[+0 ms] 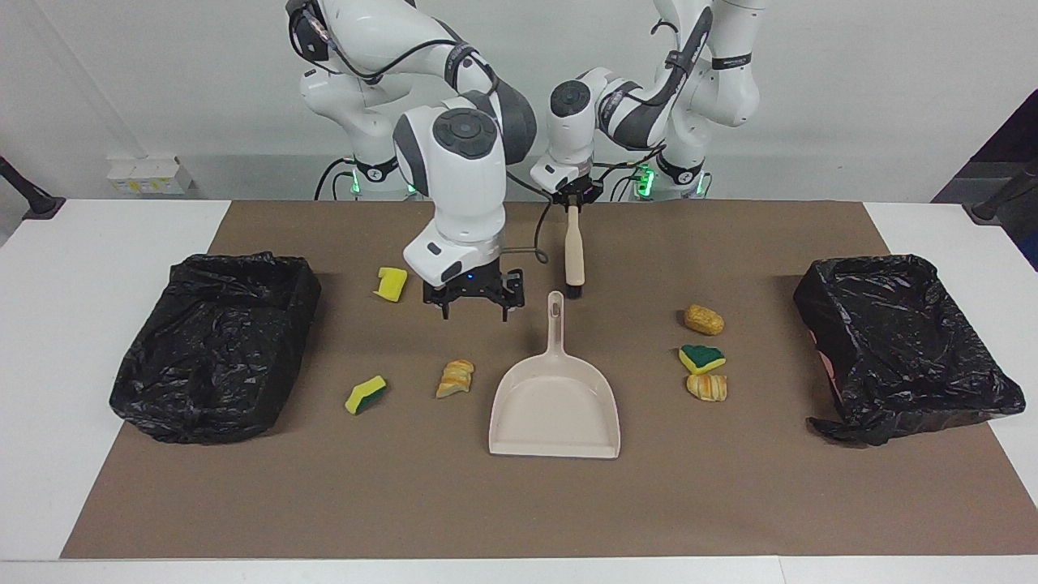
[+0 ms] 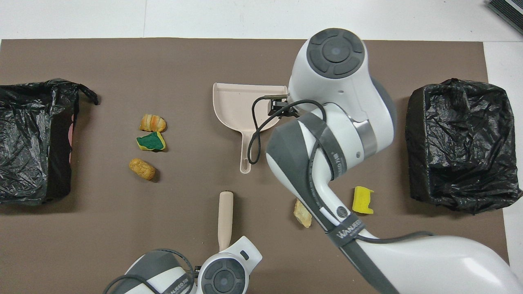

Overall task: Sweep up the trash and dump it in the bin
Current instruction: 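Grasp the brush with the left gripper while the right gripper grasps the dustpan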

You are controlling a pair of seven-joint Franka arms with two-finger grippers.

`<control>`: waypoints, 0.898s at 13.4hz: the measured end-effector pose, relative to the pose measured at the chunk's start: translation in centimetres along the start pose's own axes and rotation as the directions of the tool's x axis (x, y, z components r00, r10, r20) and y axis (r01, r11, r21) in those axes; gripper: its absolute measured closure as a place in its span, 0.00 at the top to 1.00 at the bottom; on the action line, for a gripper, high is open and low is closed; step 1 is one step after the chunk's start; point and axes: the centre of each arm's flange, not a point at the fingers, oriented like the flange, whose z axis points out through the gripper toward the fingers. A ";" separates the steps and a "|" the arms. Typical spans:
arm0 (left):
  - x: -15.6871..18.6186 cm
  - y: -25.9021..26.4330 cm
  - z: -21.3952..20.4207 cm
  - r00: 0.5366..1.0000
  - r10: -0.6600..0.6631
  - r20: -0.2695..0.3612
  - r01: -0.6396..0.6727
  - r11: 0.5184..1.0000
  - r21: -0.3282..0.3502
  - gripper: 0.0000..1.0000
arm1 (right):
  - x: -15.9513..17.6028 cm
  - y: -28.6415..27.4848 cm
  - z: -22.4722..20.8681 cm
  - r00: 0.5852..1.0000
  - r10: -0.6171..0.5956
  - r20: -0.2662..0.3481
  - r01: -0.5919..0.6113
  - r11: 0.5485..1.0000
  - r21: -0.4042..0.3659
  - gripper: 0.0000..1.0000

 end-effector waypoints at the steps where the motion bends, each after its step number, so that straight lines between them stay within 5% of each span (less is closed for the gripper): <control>1: 0.4 -1.1 -0.8 1.000 -0.013 0.006 0.013 1.000 -0.002 0.26 | -0.3 -1.3 0.5 1.000 0.002 0.000 -0.002 1.000 0.002 1.00; 6: 5.2 -14.4 -5.3 0.997 -0.055 0.049 0.058 0.996 -0.061 0.26 | -1.7 -8.0 5.5 1.000 0.024 0.001 -0.024 1.000 0.014 1.00; 12: 10.9 -29.5 -6.3 0.996 -0.090 0.013 0.091 0.989 -0.116 0.26 | -3.7 -12.3 9.7 0.999 -0.035 0.002 0.035 0.999 0.023 1.00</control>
